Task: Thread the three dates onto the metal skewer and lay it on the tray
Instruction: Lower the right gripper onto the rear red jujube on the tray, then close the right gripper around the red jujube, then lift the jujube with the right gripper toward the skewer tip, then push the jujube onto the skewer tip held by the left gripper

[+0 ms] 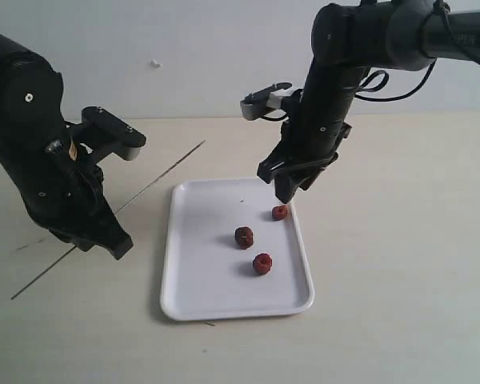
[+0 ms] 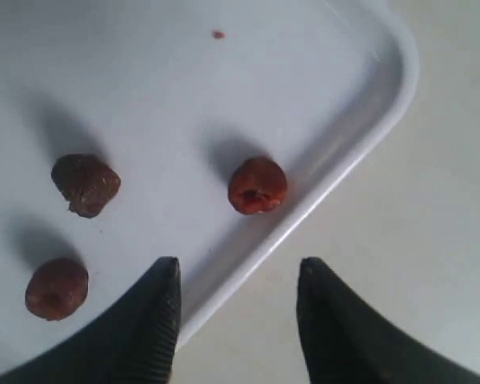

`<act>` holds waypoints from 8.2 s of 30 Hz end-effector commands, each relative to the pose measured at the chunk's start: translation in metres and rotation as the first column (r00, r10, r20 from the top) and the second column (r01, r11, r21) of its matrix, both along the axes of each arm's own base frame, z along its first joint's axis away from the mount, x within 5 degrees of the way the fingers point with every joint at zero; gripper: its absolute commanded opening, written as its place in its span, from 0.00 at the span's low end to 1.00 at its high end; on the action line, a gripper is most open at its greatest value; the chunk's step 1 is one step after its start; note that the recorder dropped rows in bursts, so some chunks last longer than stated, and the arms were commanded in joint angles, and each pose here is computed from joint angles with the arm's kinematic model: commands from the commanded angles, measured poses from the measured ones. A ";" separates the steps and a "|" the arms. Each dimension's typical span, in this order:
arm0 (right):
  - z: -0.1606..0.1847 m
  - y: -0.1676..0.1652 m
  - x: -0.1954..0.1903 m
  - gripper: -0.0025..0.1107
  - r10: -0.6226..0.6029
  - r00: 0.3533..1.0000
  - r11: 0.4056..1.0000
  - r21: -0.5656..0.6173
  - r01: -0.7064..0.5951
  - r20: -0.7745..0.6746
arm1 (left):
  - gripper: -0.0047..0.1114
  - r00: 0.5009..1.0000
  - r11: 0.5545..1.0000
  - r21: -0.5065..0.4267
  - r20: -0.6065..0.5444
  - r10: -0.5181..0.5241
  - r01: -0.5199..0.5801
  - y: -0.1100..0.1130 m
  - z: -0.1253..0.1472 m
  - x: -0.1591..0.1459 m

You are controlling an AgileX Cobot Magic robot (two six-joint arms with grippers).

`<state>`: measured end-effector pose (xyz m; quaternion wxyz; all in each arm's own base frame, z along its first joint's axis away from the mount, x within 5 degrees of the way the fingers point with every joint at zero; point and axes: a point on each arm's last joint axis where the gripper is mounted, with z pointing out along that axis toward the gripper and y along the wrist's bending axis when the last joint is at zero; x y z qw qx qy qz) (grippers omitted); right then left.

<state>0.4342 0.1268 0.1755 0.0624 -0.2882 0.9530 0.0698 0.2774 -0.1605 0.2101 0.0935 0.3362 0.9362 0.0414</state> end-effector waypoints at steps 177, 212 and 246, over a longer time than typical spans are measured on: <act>0.062 -0.042 0.026 0.26 -0.047 0.995 0.803 0.596 -0.016 0.090 | 0.04 0.897 0.978 -0.037 0.406 -0.175 0.208 0.034 -0.064 0.067; 0.074 -0.065 0.034 0.26 -0.165 0.984 0.691 0.720 0.068 0.066 | 0.04 0.724 0.884 -0.053 0.599 -0.344 0.464 0.019 -0.070 0.052; 0.075 -0.058 0.033 0.26 -0.182 0.983 0.665 0.740 0.101 0.029 | 0.04 0.701 0.866 -0.047 0.609 -0.371 0.498 0.011 -0.069 0.050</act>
